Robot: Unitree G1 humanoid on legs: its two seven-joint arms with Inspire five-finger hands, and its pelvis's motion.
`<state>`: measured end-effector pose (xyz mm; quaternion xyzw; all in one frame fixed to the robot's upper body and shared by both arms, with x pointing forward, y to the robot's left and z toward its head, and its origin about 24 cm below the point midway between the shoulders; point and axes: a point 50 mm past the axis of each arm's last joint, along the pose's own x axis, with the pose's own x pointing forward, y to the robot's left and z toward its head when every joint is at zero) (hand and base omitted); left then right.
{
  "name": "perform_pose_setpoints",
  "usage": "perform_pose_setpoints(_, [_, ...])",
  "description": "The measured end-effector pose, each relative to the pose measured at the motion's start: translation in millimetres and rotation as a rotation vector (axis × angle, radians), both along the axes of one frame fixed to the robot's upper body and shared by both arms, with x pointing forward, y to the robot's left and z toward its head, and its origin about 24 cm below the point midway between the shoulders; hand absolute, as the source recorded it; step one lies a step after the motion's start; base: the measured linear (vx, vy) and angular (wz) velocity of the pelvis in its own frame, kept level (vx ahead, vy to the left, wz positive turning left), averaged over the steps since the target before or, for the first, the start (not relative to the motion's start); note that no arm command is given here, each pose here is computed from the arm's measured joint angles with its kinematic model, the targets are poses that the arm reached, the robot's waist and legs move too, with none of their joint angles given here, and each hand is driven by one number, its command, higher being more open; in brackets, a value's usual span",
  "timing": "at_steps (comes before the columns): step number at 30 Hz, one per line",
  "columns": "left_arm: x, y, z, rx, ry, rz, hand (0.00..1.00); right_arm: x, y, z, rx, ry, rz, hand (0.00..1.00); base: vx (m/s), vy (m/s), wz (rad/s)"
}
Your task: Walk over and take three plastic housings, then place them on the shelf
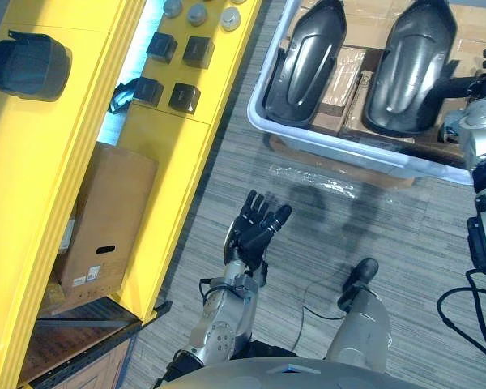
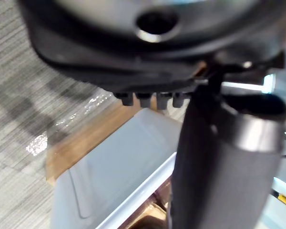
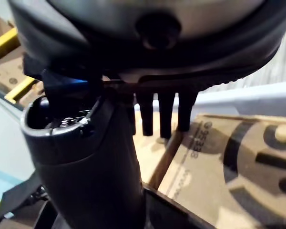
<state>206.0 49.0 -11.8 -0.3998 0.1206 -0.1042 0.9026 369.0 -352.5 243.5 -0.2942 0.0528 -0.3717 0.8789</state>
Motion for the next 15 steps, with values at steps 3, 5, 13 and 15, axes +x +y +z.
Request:
perform_pose_setpoints(3, [-0.2, 0.2, -0.2, 0.002, 0.001, 0.000, 1.00, -0.8, -1.3, 3.6, -0.097, 0.082, -0.025, 0.00, 0.00, 0.000, 0.00])
perform_pose_setpoints(5, [-0.4, -0.1, -0.2, 0.001, 0.000, -0.003, 1.00, -1.0, -2.0, 6.4, -0.124, 0.100, -0.040, 0.00, 0.00, 0.000, 0.00])
perform_pose_setpoints(13, [-0.8, 1.3, 0.7, -0.001, -0.014, -0.011, 1.00, 2.6, 2.9, -3.7, -0.116, 0.160, -0.029, 0.00, 0.00, 0.001, -0.01])
perform_pose_setpoints(15, [-1.6, 1.1, 0.3, -0.002, -0.013, -0.013, 1.00, 3.5, 4.4, -5.1, -0.106, 0.160, -0.023, 0.00, -0.02, 0.010, -0.06])
